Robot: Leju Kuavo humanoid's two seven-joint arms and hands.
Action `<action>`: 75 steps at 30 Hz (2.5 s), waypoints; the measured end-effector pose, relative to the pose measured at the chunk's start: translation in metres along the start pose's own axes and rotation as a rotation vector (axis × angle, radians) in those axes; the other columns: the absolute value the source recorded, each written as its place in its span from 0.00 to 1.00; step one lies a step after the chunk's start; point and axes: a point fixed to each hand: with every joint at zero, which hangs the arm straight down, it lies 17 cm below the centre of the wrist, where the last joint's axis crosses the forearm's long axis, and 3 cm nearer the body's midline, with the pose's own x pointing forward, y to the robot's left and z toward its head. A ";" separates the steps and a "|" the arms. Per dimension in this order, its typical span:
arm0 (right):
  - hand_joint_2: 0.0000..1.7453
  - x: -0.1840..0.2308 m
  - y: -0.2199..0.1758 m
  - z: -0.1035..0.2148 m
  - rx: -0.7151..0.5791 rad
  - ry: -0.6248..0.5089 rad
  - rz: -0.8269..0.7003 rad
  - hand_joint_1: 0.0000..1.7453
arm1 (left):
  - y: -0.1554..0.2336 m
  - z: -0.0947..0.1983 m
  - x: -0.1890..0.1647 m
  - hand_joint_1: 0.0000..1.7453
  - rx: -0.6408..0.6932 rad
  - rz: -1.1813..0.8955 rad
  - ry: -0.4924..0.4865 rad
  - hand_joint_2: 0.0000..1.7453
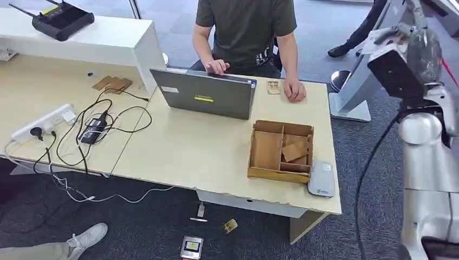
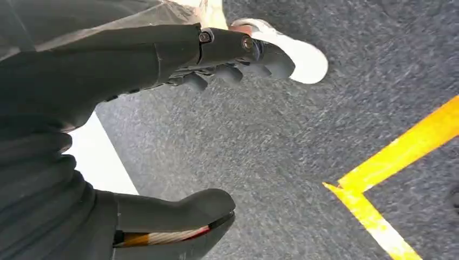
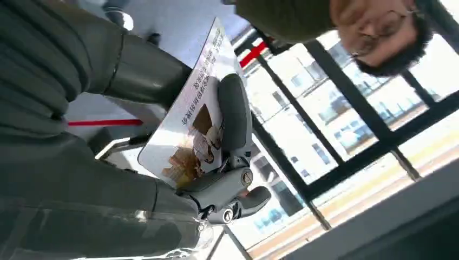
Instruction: Pass the card to the sensor for recognition and then transmit it.
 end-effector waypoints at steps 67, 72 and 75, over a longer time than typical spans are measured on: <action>1.00 0.083 0.236 -0.009 0.604 0.266 0.231 0.00 | 0.000 -0.007 0.055 0.00 -0.049 -0.087 -0.006 1.00; 1.00 0.079 0.233 -0.010 0.593 0.282 0.241 0.00 | 0.000 -0.007 0.055 0.00 -0.049 -0.088 -0.006 1.00; 1.00 0.076 0.231 -0.011 0.580 0.282 0.246 0.00 | 0.000 -0.007 0.055 0.00 -0.049 -0.090 -0.007 1.00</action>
